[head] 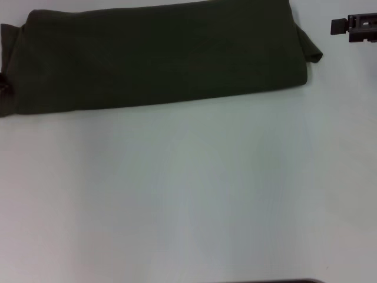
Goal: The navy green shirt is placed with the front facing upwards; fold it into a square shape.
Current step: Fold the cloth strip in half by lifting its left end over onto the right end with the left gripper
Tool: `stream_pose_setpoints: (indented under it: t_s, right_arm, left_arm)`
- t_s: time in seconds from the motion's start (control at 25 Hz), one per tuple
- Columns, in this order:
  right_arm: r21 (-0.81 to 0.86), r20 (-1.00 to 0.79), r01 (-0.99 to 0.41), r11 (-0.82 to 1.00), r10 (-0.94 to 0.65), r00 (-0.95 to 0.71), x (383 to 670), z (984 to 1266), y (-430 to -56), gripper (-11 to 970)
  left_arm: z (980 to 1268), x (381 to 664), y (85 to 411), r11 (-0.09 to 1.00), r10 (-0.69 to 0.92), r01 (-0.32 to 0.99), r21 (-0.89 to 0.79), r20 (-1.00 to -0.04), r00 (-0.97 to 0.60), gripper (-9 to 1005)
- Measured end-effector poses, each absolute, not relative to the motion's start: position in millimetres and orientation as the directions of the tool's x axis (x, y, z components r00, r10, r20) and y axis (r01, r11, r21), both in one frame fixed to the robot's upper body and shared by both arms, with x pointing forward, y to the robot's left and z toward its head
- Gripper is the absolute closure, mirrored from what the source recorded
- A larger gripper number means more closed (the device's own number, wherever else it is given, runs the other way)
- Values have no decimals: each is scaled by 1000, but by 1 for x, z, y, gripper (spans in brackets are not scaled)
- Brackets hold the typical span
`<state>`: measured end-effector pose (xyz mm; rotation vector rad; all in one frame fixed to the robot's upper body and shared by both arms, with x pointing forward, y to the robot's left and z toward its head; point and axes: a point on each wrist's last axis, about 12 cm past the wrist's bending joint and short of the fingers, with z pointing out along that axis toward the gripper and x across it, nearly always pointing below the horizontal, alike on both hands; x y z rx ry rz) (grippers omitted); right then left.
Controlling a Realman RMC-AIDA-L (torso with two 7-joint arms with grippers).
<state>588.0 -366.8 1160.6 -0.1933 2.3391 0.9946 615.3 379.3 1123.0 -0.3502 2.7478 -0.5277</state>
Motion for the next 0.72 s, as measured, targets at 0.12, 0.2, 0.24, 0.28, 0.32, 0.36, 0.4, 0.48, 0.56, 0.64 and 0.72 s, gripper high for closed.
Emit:
stream_pose_setpoints:
  t_s: [0.12,0.2,0.24,0.28,0.32,0.36,0.4,0.48,0.56,0.64,0.72]
  right_arm:
    - [613,-566,-345,711,91,-819,588,1161,-367,43]
    - [613,-566,-345,711,91,-819,588,1161,-367,43]
    - [613,-567,-345,711,91,-819,588,1161,-367,43]
    - [613,-567,-345,711,91,-819,588,1161,-367,43]
    - [612,-567,-345,711,91,-819,588,1161,-367,43]
    - [612,-567,-345,711,91,-819,588,1161,-367,43]
    - [612,-567,-345,711,91,-819,588,1161,-367,43]
    - [612,-568,-346,712,91,-818,588,1161,-367,42]
    - [612,-568,-346,712,91,-818,588,1161,-367,42]
    - [612,-568,-346,712,91,-818,588,1161,-367,42]
    - [611,-568,-346,712,91,-818,589,1161,-367,42]
  left_arm:
    - [1121,615,381,904,-308,-197,-379,-257,-916,383]
    - [1119,615,379,903,-308,-200,-379,-249,-918,383]
    - [1118,614,378,902,-307,-200,-382,-243,-920,383]
    - [1117,614,377,902,-305,-199,-384,-238,-922,383]
    - [1116,614,376,901,-303,-198,-385,-233,-924,383]
    - [1115,614,375,901,-300,-196,-387,-230,-926,383]
    - [1115,614,374,901,-299,-195,-389,-228,-927,383]
    - [1114,614,371,898,-298,-193,-395,-225,-928,383]
    - [1113,614,369,897,-296,-190,-399,-224,-929,383]
    - [1113,615,366,898,-290,-184,-399,-223,-931,384]
    - [1112,616,363,899,-285,-179,-401,-222,-932,384]
